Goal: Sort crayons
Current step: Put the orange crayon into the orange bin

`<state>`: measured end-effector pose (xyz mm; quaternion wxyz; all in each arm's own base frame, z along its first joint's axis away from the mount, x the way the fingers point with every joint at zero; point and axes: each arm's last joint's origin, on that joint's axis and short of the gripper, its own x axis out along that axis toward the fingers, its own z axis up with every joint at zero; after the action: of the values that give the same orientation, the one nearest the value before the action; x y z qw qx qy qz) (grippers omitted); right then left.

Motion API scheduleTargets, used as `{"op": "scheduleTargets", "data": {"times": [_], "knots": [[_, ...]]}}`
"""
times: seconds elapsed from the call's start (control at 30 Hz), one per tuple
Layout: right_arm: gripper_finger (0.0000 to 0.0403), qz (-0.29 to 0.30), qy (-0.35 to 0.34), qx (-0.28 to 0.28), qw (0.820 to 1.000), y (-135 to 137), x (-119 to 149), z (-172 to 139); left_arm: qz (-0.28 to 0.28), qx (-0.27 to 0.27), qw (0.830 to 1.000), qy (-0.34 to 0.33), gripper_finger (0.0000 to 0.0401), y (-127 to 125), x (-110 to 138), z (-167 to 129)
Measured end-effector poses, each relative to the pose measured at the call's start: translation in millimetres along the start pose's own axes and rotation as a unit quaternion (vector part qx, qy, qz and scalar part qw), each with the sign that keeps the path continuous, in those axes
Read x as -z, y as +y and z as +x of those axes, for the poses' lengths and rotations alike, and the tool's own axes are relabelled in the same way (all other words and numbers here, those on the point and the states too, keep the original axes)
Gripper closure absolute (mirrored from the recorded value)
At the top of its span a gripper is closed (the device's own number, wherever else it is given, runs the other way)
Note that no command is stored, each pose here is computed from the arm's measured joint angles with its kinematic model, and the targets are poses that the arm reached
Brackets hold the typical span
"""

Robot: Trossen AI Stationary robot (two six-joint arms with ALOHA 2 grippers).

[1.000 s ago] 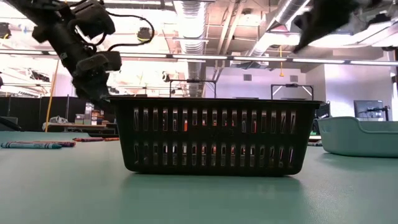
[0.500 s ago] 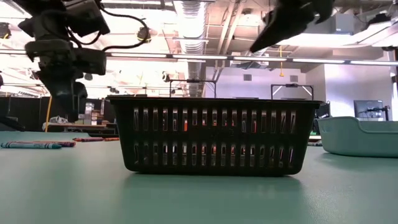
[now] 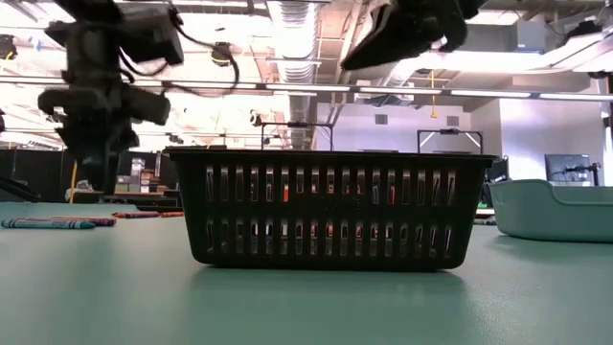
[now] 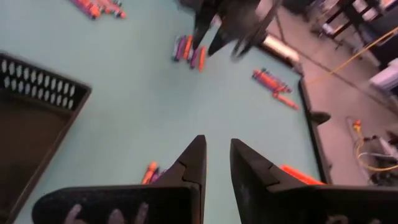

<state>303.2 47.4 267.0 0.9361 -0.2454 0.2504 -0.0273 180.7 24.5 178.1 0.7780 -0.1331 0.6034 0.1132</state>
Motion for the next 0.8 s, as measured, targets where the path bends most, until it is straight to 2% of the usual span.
{"op": "scheduleTargets", "data": {"times": [0.13, 0.2, 0.33, 0.43, 0.6, 0.8], "knots": [[0.0330, -0.004, -0.007, 0.006, 1.000, -2, -1, 1, 0.023, -0.006, 0.997, 0.067, 0.0239, -2, -14, 8], [0.0330, -0.001, -0.007, 0.010, 1.000, -4, 0, 3, 0.056, -0.009, 0.994, 0.093, 0.0239, -3, -23, 7], [0.0330, 0.003, -0.012, 0.013, 1.000, -2, 4, 6, 0.098, -0.054, 0.985, 0.135, 0.0239, -4, -39, 4], [0.0330, 0.001, -0.007, 0.012, 1.000, 1, 11, 9, 0.121, -0.082, 0.975, 0.166, 0.0239, -1, -41, 9], [0.0330, 0.011, -0.003, 0.010, 1.000, 7, 23, 12, 0.140, -0.071, 0.967, 0.202, 0.0239, 4, -43, 25], [0.0330, 0.015, -0.006, 0.013, 1.000, 14, 41, 15, 0.130, -0.068, 0.962, 0.228, 0.0239, 9, -44, 37]]}}
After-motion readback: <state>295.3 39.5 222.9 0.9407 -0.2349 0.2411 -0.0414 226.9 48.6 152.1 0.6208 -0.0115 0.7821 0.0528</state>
